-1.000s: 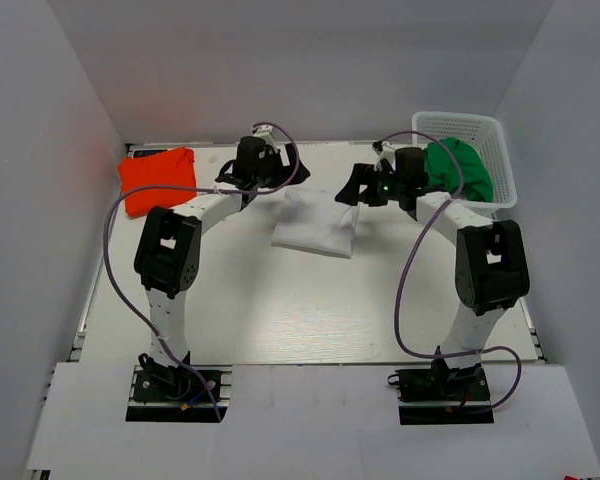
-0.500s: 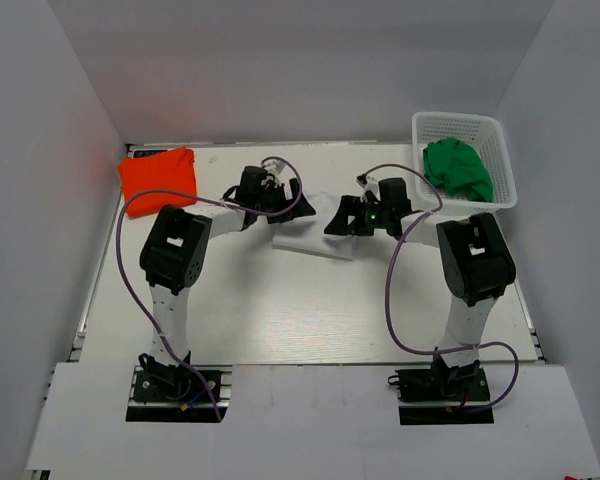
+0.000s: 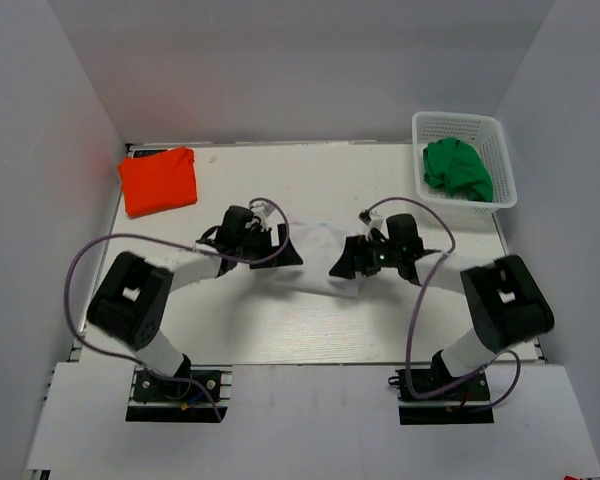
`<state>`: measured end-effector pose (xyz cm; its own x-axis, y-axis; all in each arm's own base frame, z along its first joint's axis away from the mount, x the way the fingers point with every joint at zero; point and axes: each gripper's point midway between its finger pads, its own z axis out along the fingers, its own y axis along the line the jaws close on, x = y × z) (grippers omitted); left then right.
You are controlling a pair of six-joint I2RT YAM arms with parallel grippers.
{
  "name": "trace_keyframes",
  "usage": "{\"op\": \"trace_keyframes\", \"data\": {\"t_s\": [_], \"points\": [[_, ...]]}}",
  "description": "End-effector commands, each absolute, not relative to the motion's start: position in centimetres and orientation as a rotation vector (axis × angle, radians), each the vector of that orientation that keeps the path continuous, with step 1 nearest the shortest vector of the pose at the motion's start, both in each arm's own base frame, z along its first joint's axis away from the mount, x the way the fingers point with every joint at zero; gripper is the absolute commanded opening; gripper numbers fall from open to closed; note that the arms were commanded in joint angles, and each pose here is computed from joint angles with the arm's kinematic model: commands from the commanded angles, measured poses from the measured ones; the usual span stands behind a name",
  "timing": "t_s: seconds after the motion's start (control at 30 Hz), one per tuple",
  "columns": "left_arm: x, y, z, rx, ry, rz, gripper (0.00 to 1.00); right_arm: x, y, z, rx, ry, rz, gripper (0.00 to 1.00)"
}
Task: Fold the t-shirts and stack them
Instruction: Put the neatly folded tshirt into the corner of the board with the left arm
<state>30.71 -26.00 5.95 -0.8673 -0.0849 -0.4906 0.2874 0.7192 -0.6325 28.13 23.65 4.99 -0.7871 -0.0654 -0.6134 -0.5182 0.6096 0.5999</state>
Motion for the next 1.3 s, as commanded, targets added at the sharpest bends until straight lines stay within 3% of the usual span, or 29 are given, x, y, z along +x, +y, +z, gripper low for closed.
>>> {"op": "trace_keyframes", "data": {"t_s": [0.0,0.17,0.37,0.73,0.8,0.83,1.0,1.07,1.1,1.13,1.27], "points": [[28.9,-23.4,8.5,0.107,2.365,-0.896,1.00,22.9,23.4,5.9,-0.589,2.290,1.142,0.90],[29.2,-20.9,7.3,0.021,2.367,-0.730,1.00,23.9,22.6,10.1,-0.569,2.154,1.055,0.90],[31.1,-23.1,5.7,0.206,2.428,-0.697,1.00,26.5,20.8,12.4,-0.416,2.130,0.881,0.90],[32.1,-26.4,0.7,0.460,2.572,-0.468,0.84,27.5,17.7,12.1,-0.308,2.157,0.696,0.90],[31.7,-26.0,-0.6,0.473,2.606,-0.367,0.77,27.5,17.2,12.2,-0.302,2.152,0.668,0.90],[32.3,-25.9,-0.6,0.463,2.598,-0.338,0.66,27.6,17.0,12.0,-0.299,2.154,0.651,0.90],[32.0,-26.4,-2.4,0.495,2.628,-0.276,0.42,27.5,15.5,11.1,-0.250,2.187,0.576,0.90],[32.1,-26.9,-3.0,0.518,2.641,-0.296,0.26,27.6,14.9,10.8,-0.230,2.197,0.561,0.90],[32.7,-27.1,-2.9,0.512,2.631,-0.285,0.04,27.5,14.8,10.8,-0.225,2.198,0.555,0.90],[32.9,-26.7,-2.8,0.504,2.631,-0.251,0.00,27.5,14.7,10.8,-0.221,2.200,0.551,0.90],[35.6,-25.1,0.3,0.425,2.544,-0.071,0.00,27.8,14.1,10.8,-0.195,2.189,0.529,0.90]]}}
